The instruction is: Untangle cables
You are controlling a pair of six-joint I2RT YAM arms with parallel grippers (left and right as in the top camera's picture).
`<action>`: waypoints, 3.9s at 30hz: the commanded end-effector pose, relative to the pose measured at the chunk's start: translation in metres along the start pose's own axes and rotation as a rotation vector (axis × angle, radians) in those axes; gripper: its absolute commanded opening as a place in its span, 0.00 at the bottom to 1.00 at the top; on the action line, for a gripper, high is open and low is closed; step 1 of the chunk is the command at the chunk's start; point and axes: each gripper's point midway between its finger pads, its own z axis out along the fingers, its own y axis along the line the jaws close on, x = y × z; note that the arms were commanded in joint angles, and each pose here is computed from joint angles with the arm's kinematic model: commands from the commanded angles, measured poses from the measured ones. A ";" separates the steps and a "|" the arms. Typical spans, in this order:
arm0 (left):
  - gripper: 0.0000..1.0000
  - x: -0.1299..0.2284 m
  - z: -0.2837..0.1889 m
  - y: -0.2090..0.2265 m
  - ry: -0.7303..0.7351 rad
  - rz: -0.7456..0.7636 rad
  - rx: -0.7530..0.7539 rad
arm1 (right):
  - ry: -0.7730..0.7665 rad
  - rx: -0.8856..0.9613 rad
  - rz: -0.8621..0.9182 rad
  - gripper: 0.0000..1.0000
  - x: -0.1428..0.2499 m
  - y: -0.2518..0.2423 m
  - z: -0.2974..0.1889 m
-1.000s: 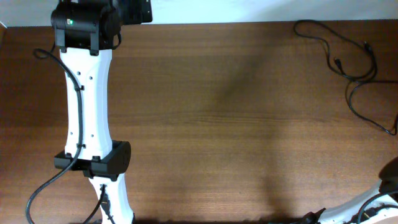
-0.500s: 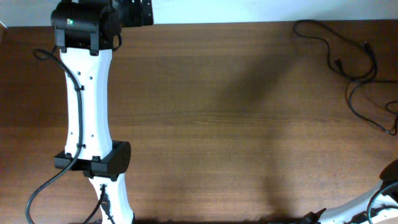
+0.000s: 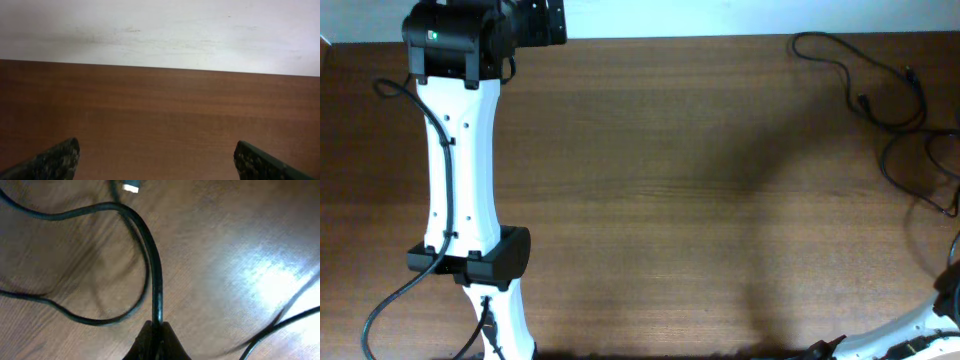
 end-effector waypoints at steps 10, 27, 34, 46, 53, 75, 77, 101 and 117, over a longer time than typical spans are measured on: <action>0.99 0.001 0.000 0.002 0.007 -0.016 0.001 | -0.048 -0.088 0.030 0.85 -0.007 0.000 -0.034; 0.99 0.009 0.000 0.001 0.038 -0.012 0.013 | -0.368 -0.254 0.112 0.87 -0.071 0.174 -0.048; 0.99 0.015 -0.001 0.000 0.064 -0.009 0.020 | -0.388 -0.218 0.672 0.81 -0.079 0.158 -0.033; 0.99 0.021 -0.001 0.001 0.088 -0.005 0.016 | -0.187 -0.128 0.854 0.97 -0.044 0.156 0.045; 0.99 0.019 -0.001 0.000 0.078 -0.007 0.018 | -0.159 -0.069 1.116 0.98 -0.030 0.144 0.048; 0.99 0.015 -0.001 0.000 0.065 -0.008 0.019 | -0.112 0.084 1.779 0.99 -0.013 0.062 0.057; 0.99 0.014 -0.001 0.000 0.060 -0.009 0.020 | -0.105 0.092 1.757 0.99 -0.012 0.063 0.066; 0.99 0.019 -0.001 0.000 0.078 -0.007 0.018 | -0.306 -0.359 0.819 0.95 -0.111 0.205 -0.042; 0.99 0.024 -0.001 0.001 0.099 -0.003 0.015 | -0.260 0.032 -0.645 0.95 -0.071 0.176 -0.012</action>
